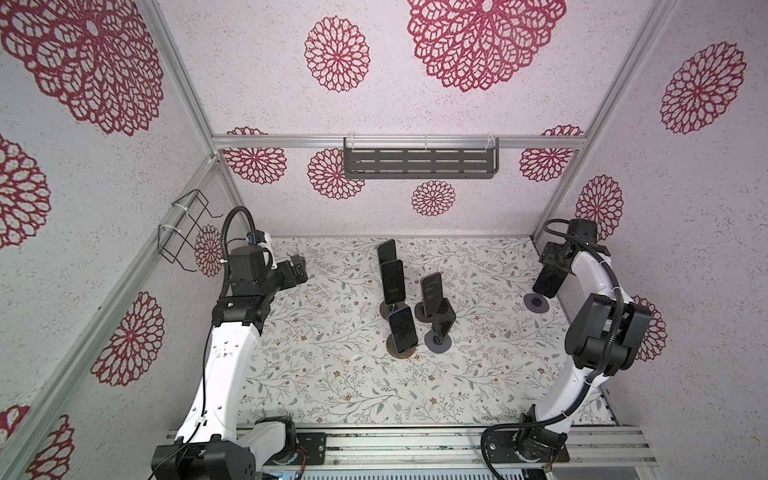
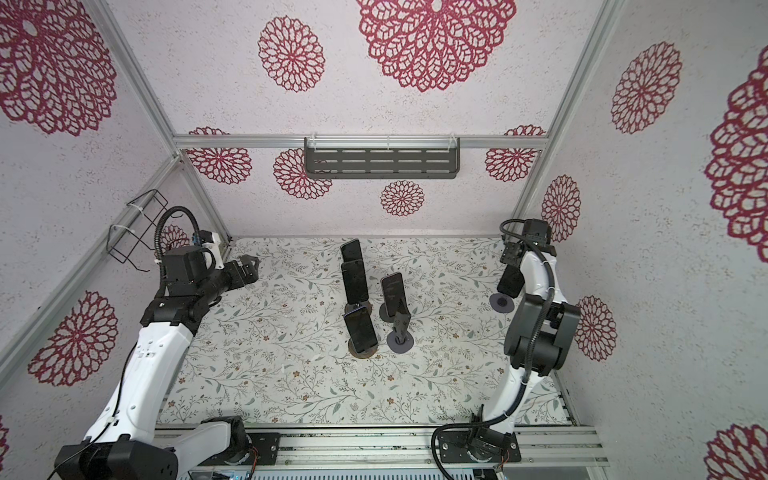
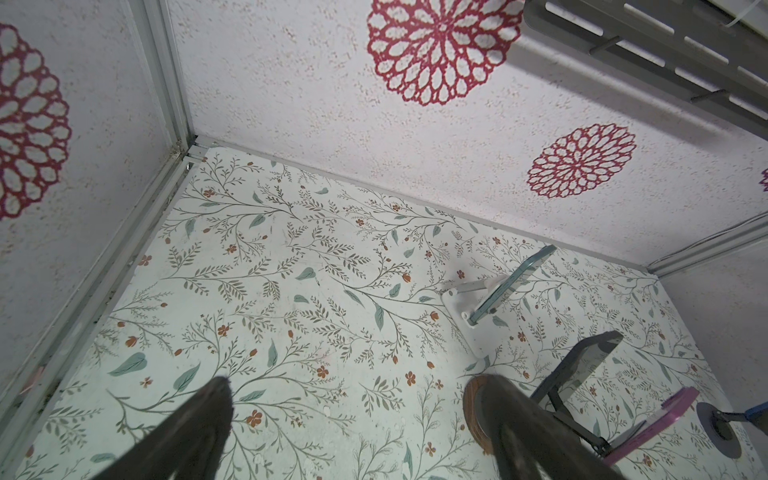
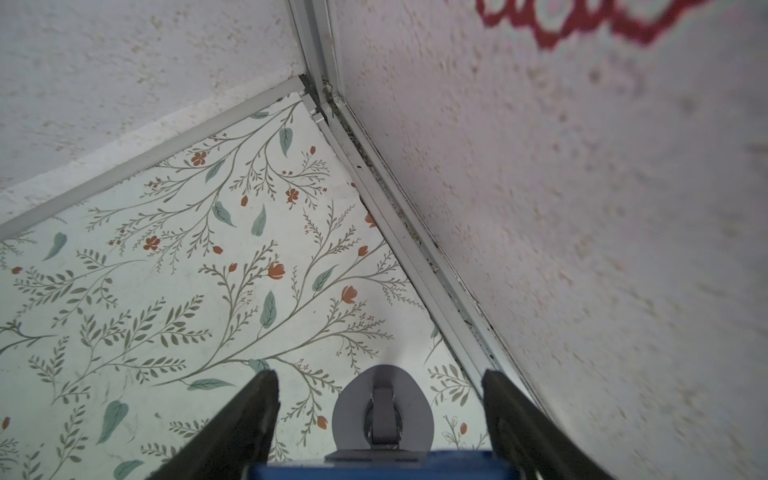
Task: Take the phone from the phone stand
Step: 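Close the right gripper on the top edge of the blue-edged phone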
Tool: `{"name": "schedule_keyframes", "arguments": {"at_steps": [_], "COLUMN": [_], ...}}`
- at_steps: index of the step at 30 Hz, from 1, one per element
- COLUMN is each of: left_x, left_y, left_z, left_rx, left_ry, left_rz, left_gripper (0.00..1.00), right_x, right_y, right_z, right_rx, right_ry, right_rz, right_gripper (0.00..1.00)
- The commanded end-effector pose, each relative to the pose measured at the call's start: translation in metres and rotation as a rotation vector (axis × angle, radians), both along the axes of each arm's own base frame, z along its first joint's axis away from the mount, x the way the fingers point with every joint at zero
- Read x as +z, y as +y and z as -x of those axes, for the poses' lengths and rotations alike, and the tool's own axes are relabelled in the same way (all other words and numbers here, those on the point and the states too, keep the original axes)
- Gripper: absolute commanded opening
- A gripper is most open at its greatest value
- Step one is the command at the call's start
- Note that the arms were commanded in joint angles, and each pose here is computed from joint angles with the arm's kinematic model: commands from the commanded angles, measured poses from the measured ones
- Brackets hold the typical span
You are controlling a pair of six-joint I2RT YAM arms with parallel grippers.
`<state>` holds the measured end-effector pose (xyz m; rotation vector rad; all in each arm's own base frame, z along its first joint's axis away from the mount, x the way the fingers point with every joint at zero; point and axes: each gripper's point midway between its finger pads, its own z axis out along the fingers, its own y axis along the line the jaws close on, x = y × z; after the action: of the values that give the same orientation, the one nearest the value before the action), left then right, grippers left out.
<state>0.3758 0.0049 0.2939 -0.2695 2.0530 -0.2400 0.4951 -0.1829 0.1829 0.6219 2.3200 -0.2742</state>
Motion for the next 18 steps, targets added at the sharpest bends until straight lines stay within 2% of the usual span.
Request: {"name": "schedule_keyframes", "arguments": {"at_steps": [1, 10, 18], "left_x": [0.004, 0.005, 0.005], "left_y": [0.002, 0.005, 0.007], "left_z": [-0.002, -0.002, -0.002], "left_rx": [0.004, 0.011, 0.015], "left_ry": [-0.024, -0.027, -0.027], "left_rz": [0.012, 0.018, 0.021], "left_gripper": [0.97, 0.97, 0.97], "right_x": [0.02, 0.022, 0.053], "right_y": [-0.003, -0.004, -0.002], "right_z": [0.0, 0.002, 0.011], "right_rx": [-0.02, -0.022, -0.026], "right_ry": [-0.04, -0.022, -0.039], "right_rz": [0.033, 0.046, 0.047], "right_gripper": [0.76, 0.66, 0.61]}}
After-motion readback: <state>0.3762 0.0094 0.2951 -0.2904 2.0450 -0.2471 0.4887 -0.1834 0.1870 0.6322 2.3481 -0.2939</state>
